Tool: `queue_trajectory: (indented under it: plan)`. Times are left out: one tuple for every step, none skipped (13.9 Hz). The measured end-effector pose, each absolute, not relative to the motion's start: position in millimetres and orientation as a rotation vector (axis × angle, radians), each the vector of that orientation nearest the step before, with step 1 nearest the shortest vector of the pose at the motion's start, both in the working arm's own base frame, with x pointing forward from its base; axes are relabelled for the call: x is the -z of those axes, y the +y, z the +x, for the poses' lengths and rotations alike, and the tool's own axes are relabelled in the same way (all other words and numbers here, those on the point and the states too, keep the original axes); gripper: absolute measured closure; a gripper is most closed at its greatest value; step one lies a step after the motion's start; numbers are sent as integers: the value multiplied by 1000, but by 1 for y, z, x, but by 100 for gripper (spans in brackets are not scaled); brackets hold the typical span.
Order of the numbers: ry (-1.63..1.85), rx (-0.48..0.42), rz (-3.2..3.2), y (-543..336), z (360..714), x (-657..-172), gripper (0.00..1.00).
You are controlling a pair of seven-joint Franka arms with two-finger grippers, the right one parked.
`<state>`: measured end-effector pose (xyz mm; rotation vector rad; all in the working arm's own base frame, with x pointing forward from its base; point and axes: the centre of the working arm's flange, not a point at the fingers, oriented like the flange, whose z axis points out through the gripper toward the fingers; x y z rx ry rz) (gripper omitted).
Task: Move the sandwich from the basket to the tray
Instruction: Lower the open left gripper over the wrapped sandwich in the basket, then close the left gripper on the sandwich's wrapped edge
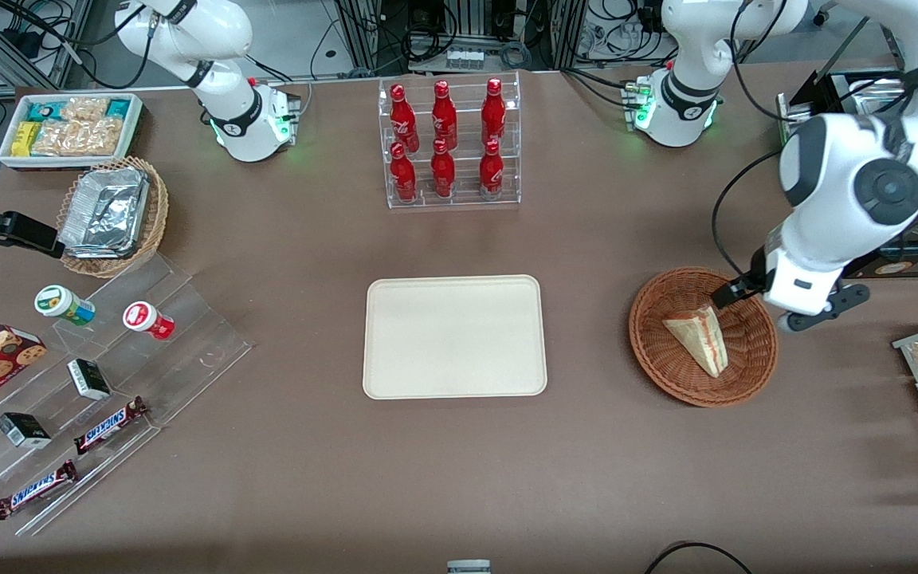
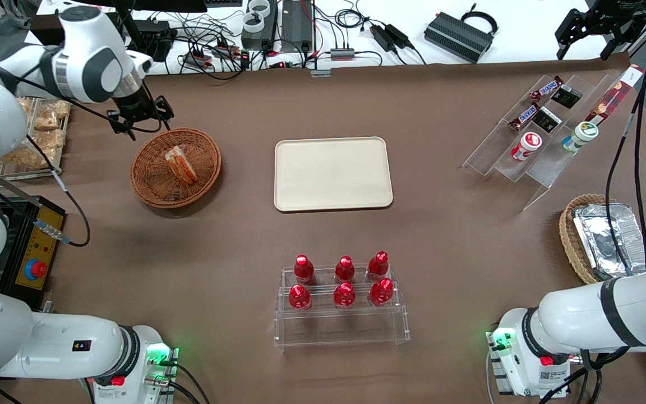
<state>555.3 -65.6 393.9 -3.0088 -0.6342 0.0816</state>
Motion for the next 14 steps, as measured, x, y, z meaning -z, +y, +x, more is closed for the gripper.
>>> queue_trajectory:
  plan:
    - [-648, -84, -3005, -68, 557, -383, 0]
    - [-672, -76, -3003, -69, 558, -369, 0]
    - [-700, -58, -3003, -72, 558, -354, 0]
    - [-722, -41, -3005, -73, 556, -337, 0]
    - [-732, -33, -3007, -74, 553, -319, 0]
    - [-737, -33, -3008, -74, 550, -304, 0]
    - [-739, -37, -3009, -74, 547, -292, 0]
    - [-742, -37, -3010, -73, 546, -283, 0]
    - [-745, -40, -3009, -73, 545, -274, 0]
    - [-753, -41, -3008, -73, 545, -268, 0]
    - [-768, -43, -3005, -73, 544, -263, 1]
    - [-791, -43, -2999, -73, 544, -259, 4]
    - [-813, -45, -2993, -73, 544, -257, 12]
    - [-824, -46, -2989, -73, 544, -257, 26]
